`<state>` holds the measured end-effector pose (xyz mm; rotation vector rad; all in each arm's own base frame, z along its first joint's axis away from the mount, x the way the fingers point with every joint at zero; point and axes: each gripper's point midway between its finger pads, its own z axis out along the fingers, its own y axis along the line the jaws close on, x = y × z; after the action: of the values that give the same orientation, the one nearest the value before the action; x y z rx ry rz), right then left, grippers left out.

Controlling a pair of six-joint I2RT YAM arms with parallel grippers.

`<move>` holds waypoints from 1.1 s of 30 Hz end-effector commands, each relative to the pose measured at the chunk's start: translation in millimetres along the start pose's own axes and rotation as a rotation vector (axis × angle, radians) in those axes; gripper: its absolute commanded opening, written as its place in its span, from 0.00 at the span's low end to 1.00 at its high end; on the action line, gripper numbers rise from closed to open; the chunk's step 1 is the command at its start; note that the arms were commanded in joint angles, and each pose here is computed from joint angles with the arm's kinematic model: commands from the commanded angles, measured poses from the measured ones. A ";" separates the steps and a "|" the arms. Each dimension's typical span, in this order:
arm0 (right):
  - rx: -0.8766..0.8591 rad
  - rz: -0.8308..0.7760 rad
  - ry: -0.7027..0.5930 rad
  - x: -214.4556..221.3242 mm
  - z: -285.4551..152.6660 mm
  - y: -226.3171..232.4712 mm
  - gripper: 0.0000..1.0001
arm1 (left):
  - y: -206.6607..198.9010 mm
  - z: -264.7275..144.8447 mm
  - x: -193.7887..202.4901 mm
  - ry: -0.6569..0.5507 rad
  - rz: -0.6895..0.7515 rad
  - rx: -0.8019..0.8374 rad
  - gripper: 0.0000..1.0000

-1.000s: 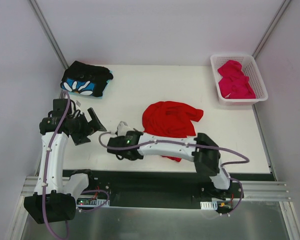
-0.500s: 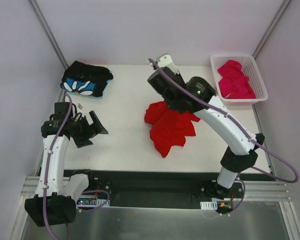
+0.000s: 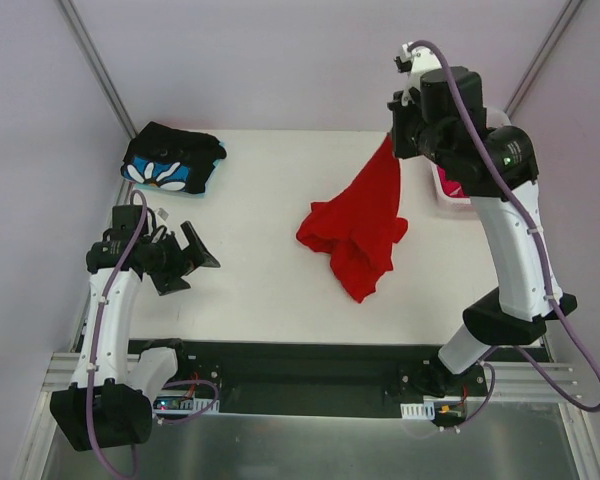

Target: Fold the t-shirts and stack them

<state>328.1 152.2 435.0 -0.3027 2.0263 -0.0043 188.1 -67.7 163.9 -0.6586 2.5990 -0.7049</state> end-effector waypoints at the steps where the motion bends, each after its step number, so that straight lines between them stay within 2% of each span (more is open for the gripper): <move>1: -0.536 0.123 -0.279 -77.7 -43.9 75.6 0.01 | -4.1 4.5 0.2 0.011 -0.017 0.033 0.99; 2: -0.606 0.164 -0.274 -80.0 -43.7 84.7 0.01 | -4.7 4.9 -0.2 0.010 -0.017 0.037 0.99; 3: -0.759 0.273 -0.297 -96.5 -58.4 97.8 0.01 | -5.2 5.6 -0.5 0.009 -0.017 0.041 0.99; 7: -1.072 0.428 -0.238 -111.5 -76.4 130.3 0.01 | -4.7 6.8 1.4 0.011 -0.016 0.047 0.99; 12: -1.352 0.406 -0.210 -113.7 -129.8 153.4 0.01 | -1.3 9.3 4.5 0.016 -0.008 0.044 0.99; 19: -1.588 0.382 -0.311 -128.7 -244.3 130.0 0.01 | -4.3 15.9 4.7 0.014 -0.012 0.082 0.99; 20: -1.636 0.376 -0.357 -132.6 -271.4 122.7 0.01 | -5.8 17.0 1.4 0.004 -0.011 0.090 0.99; 26: -1.777 0.318 -0.456 -130.7 -348.2 100.2 0.01 | -13.0 20.9 -0.2 0.008 -0.013 0.112 0.99; 28: -1.836 0.334 -0.433 -129.4 -367.1 94.6 0.01 | -16.7 23.2 0.1 0.014 -0.003 0.114 0.99; 33: -1.871 0.282 -0.523 -125.4 -407.4 80.4 0.01 | -19.7 29.2 1.2 0.022 0.003 0.107 0.99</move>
<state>49.3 227.5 704.0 -0.8903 1.0759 1.9208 201.3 -88.9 150.2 -0.6115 2.5728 -0.8302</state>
